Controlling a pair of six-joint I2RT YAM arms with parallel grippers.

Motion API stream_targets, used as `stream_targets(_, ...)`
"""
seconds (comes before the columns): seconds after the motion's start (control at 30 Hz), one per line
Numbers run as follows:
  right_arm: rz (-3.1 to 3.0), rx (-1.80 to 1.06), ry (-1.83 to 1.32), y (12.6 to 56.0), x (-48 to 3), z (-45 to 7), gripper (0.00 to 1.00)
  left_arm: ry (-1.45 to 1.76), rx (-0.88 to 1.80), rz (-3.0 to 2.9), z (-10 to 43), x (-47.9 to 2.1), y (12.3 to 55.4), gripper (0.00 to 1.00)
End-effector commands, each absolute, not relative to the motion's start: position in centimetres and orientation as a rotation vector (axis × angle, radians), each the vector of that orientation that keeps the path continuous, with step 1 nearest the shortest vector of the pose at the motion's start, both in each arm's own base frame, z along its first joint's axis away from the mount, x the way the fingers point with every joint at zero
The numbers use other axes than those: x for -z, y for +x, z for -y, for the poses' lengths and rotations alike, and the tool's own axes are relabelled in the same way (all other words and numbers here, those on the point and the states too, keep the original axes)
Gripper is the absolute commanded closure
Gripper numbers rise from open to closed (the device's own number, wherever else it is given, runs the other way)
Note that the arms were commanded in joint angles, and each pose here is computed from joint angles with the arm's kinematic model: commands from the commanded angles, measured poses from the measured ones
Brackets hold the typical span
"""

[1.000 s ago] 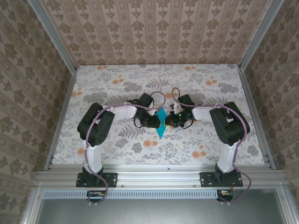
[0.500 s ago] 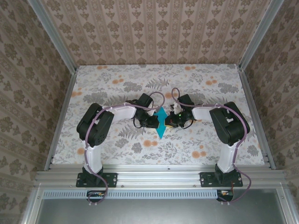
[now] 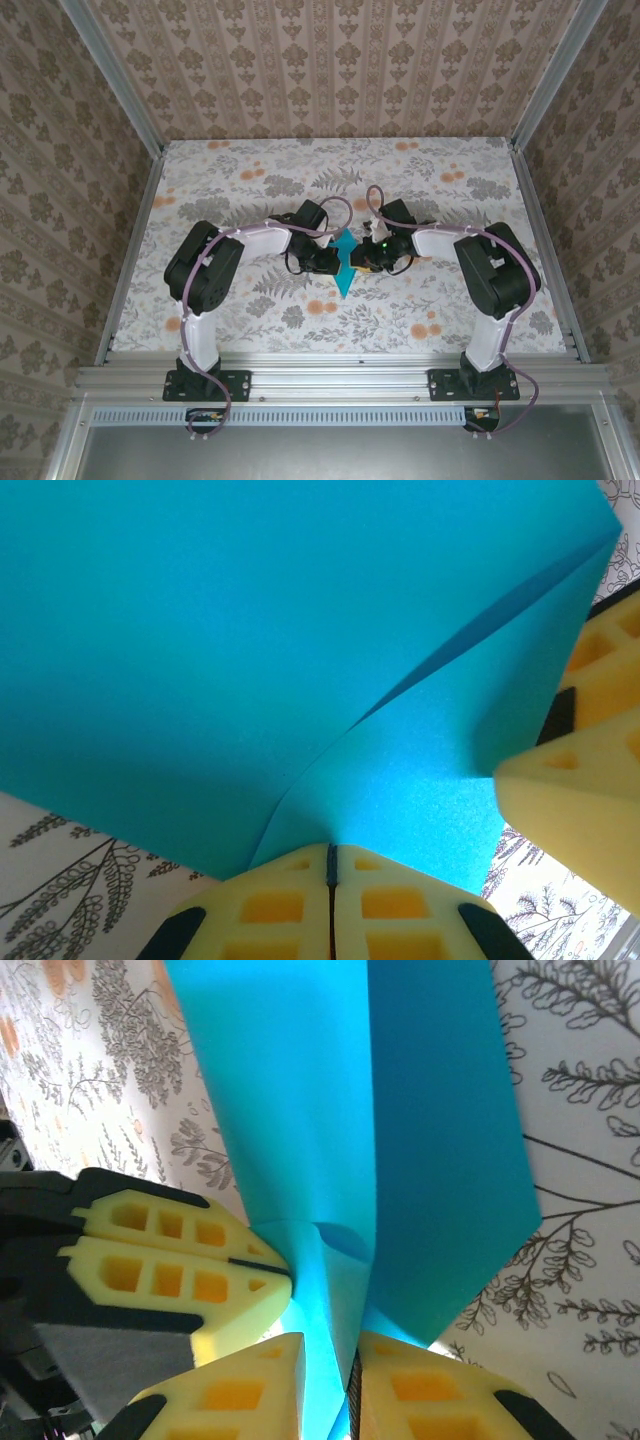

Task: Fold a paper plane with a square sheet of paper (pick it up from the middle)
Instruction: Fourth fold the wing at the center of the table.

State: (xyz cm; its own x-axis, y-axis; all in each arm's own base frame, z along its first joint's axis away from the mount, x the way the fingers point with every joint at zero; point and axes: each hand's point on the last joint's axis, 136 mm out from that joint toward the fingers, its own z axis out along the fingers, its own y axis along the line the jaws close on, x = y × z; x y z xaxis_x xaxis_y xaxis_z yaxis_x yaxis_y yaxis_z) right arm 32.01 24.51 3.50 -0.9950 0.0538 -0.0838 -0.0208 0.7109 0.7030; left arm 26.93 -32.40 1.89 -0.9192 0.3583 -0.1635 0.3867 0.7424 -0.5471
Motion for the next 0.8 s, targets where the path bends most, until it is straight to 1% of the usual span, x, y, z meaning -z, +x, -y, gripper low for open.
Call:
stream_targets(0.0,-2.801,-1.138,-0.01,31.8,-4.6,-24.6,0.79,0.586,0.765,-3.012,29.7,2.0,26.0,0.93)
stream_targets(0.13,-2.8,-1.137,-0.015,31.8,-4.7,-24.7,0.81,0.59,0.765,-3.011,29.7,1.9,26.0,0.93)
stream_targets(0.37,-2.806,-1.127,-0.037,31.9,-4.5,-25.4,0.88,0.591,0.77,-3.01,29.7,1.9,26.0,0.94)
stream_targets(0.77,-2.862,-1.025,-0.082,31.8,-3.3,-25.5,0.9,0.592,0.78,-3.013,29.8,2.2,26.0,0.94)
